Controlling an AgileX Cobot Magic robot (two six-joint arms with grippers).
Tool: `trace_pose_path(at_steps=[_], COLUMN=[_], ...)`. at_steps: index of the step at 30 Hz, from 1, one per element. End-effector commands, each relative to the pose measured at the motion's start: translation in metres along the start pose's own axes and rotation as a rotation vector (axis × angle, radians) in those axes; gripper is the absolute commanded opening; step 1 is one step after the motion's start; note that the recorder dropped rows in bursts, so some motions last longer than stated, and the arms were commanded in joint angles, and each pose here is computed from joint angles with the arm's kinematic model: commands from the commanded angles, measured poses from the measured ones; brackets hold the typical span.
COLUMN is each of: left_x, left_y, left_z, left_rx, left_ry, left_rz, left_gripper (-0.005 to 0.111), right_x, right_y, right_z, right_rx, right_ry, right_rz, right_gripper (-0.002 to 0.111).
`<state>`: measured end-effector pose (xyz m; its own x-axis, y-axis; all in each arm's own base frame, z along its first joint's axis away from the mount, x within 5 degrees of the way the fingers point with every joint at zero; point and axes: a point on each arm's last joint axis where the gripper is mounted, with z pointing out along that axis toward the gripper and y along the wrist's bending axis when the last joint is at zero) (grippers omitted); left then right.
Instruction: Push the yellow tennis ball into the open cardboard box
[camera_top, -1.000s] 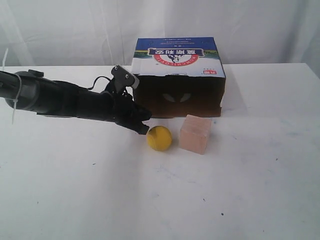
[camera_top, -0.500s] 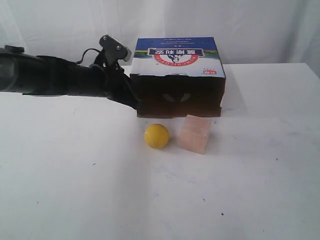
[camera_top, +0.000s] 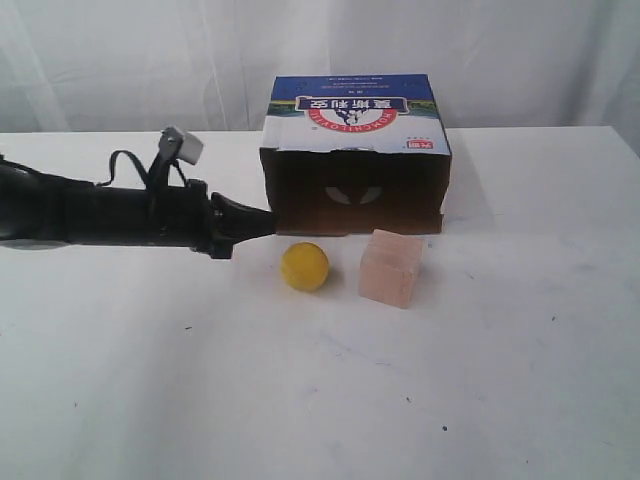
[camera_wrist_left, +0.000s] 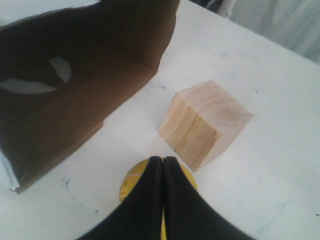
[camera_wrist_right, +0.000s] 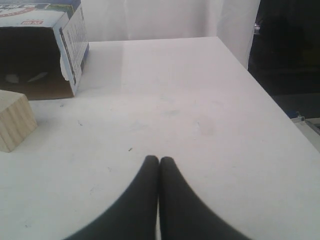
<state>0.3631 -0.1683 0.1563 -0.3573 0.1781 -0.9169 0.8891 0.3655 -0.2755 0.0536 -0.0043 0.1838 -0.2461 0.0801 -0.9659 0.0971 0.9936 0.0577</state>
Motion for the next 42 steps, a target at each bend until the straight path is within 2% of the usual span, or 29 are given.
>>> trace_pose_path(at_steps=[1,4,6,12,19,23,28,31,37,39,42], left_x=[0.005,0.004,0.006,0.024,0.029,0.039,0.048,0.052,0.05,0.046,0.034], left_y=[0.014,0.008,0.003,0.0,-0.004,-0.002,-0.005,-0.006,-0.012,-0.005,0.012], left_z=[-0.012,-0.016,-0.014,0.012,0.033,0.036,0.037,0.047,0.08,0.089,0.098], left_rx=[0.116,0.228,0.276,0.192,0.243,0.263,0.295,0.228,0.074,-0.019,-0.069], left_ry=[-0.135,-0.209,-0.206,-0.059,-0.035,-0.003,0.071,0.128,0.244,0.264,0.228], left_rz=[-0.006,-0.017,0.013,0.077,0.087,0.065,0.092,0.1,0.249,0.262,0.283], left_gripper=[0.0,0.0,0.0,0.0,0.0,0.0,0.0,0.0,0.0,0.0,0.0], right_x=[0.001,0.001,0.001,0.001,0.001,0.001,0.001,0.001,0.001,0.001,0.001], right_y=[0.0,0.0,0.0,0.0,0.0,0.0,0.0,0.0,0.0,0.0,0.0], right_z=[0.0,0.0,0.0,0.0,0.0,0.0,0.0,0.0,0.0,0.0,0.0], right_rx=[0.006,0.006,0.006,0.006,0.006,0.006,0.006,0.006,0.006,0.006,0.006], right_ry=[-0.006,-0.006,-0.006,-0.006,-0.006,-0.006,-0.006,-0.006,-0.006,-0.006,-0.006], right_rz=[-0.001,-0.001,-0.001,-0.001,-0.001,0.006,0.015,0.015,0.015,0.015,0.015], right_gripper=[0.0,0.0,0.0,0.0,0.0,0.0,0.0,0.0,0.0,0.0,0.0])
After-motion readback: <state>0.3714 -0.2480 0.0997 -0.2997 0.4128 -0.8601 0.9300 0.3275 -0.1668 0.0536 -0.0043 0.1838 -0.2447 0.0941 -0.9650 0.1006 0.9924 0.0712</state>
